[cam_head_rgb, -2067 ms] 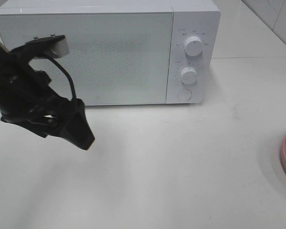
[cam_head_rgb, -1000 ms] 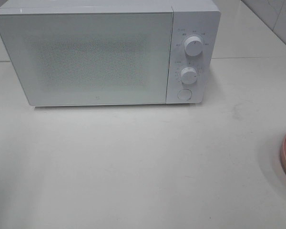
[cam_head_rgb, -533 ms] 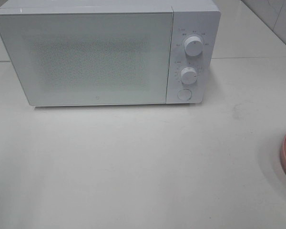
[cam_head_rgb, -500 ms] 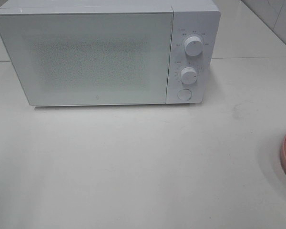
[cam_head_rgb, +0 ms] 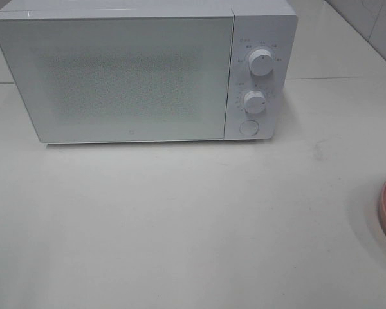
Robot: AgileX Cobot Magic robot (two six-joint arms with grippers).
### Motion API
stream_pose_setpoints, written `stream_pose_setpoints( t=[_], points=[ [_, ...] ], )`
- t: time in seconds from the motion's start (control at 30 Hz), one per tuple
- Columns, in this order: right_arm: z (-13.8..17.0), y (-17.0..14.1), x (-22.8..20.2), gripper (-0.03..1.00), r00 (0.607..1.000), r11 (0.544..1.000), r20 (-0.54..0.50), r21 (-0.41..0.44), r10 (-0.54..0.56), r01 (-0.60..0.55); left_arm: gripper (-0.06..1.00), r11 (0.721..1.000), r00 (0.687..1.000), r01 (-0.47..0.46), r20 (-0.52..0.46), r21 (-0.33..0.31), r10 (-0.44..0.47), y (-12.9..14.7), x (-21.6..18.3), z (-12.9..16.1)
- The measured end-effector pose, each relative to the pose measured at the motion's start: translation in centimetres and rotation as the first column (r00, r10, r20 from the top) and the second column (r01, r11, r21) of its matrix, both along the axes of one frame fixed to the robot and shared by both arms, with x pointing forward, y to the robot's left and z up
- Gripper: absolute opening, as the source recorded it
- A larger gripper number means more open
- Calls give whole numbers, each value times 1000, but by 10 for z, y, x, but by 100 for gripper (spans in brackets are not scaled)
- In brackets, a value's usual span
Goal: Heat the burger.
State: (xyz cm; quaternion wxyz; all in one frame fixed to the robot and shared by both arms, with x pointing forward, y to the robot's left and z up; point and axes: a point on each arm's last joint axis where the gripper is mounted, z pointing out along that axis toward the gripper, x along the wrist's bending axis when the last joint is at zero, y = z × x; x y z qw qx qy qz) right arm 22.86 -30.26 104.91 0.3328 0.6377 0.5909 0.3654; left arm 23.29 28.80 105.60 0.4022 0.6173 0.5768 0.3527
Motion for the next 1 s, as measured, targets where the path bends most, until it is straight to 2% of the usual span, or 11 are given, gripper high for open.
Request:
stream_pose_setpoints(
  t=[1.0],
  points=[
    [0, 0, 0, 75, 1000, 1000, 0, 0, 0, 0, 98, 1000, 1000, -4, 1, 0, 4, 0, 0, 0]
  ],
)
